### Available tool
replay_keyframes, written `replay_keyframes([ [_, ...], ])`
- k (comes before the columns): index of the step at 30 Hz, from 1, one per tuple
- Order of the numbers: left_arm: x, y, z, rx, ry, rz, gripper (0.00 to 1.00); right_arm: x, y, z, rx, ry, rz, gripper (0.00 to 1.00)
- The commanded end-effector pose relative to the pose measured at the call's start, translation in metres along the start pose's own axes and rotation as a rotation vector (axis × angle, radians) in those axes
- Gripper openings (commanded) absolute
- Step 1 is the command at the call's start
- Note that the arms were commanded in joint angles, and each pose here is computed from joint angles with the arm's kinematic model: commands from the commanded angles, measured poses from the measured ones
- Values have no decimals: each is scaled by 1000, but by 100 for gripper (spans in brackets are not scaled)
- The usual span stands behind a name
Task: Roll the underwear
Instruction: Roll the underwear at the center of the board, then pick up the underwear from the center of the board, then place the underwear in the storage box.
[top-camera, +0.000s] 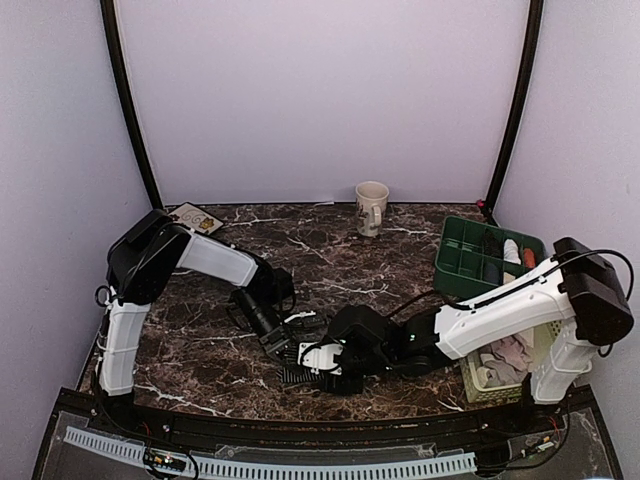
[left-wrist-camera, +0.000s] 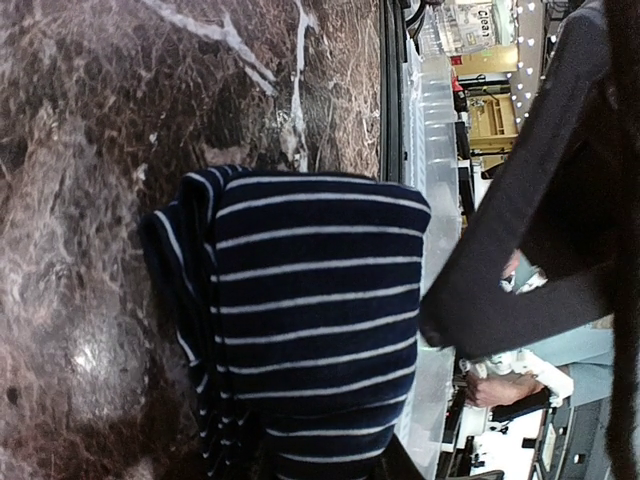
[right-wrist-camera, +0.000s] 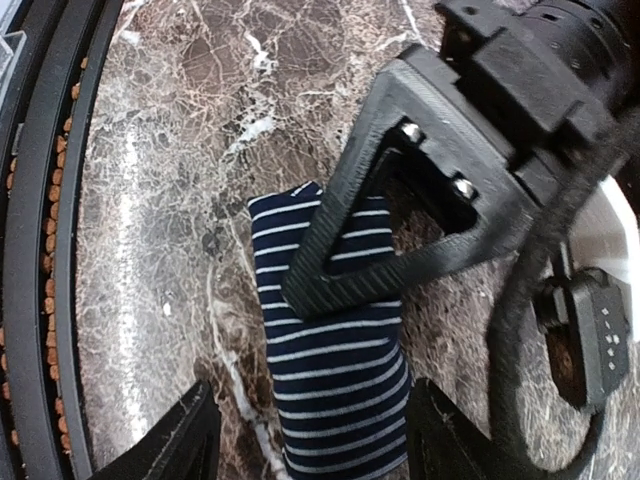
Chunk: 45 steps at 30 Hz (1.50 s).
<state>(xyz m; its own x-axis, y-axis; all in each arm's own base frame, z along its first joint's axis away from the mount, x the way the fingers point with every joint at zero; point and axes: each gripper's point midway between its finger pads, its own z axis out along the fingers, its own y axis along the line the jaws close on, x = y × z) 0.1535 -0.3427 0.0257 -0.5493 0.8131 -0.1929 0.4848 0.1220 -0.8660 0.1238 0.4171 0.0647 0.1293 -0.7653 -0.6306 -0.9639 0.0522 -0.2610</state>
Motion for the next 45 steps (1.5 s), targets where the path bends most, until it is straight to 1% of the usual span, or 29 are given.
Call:
replay_keyframes([
  [1, 48, 68, 12, -201, 189, -94, 2, -11, -6, 9, 34, 4, -50, 62],
  [7, 43, 74, 12, -196, 186, -100, 3, 1, -3, 28, 22, 73, -90, 62],
  [14, 37, 78, 10, -181, 170, -103, 4, 28, 7, 49, -17, 182, -110, 57],
  [17, 36, 81, 9, -183, 167, -107, 4, 39, 12, 53, -35, 206, -111, 54],
  [18, 35, 83, 8, -189, 166, -108, 6, 42, 15, 54, -43, 211, -110, 52],
  [21, 35, 87, 4, -215, 168, -105, 14, 53, 22, 57, -72, 237, -91, 45],
  [23, 33, 87, 0, -226, 155, -100, 21, 59, 27, 58, -95, 253, -74, 37],
  [27, 27, 82, -11, -251, 121, -84, 32, 69, 35, 55, -127, 276, -54, 17],
  [30, 19, 77, -26, -282, 84, -71, 44, 75, 39, 52, -143, 281, -37, 0],
  [34, 10, 76, -57, -399, 37, -49, 54, 74, 41, 45, -148, 279, 3, 0],
  [35, 7, 75, -72, -432, 1, -48, 56, 73, 40, 42, -145, 270, 17, 0],
  [36, 6, 75, -83, -459, -25, -53, 62, 69, 39, 38, -140, 255, 29, 0],
  [37, 4, 74, -96, -494, -57, -52, 66, 65, 38, 34, -133, 239, 42, 0],
  [39, -2, 71, -122, -575, -119, -42, 69, 56, 33, 27, -119, 205, 71, 0],
  [41, -13, 65, -150, -668, -198, -12, 84, 48, 28, 19, -105, 172, 105, 0],
  [45, -33, 46, -210, -905, -357, 40, 87, 27, 7, 4, -69, 91, 236, 0],
])
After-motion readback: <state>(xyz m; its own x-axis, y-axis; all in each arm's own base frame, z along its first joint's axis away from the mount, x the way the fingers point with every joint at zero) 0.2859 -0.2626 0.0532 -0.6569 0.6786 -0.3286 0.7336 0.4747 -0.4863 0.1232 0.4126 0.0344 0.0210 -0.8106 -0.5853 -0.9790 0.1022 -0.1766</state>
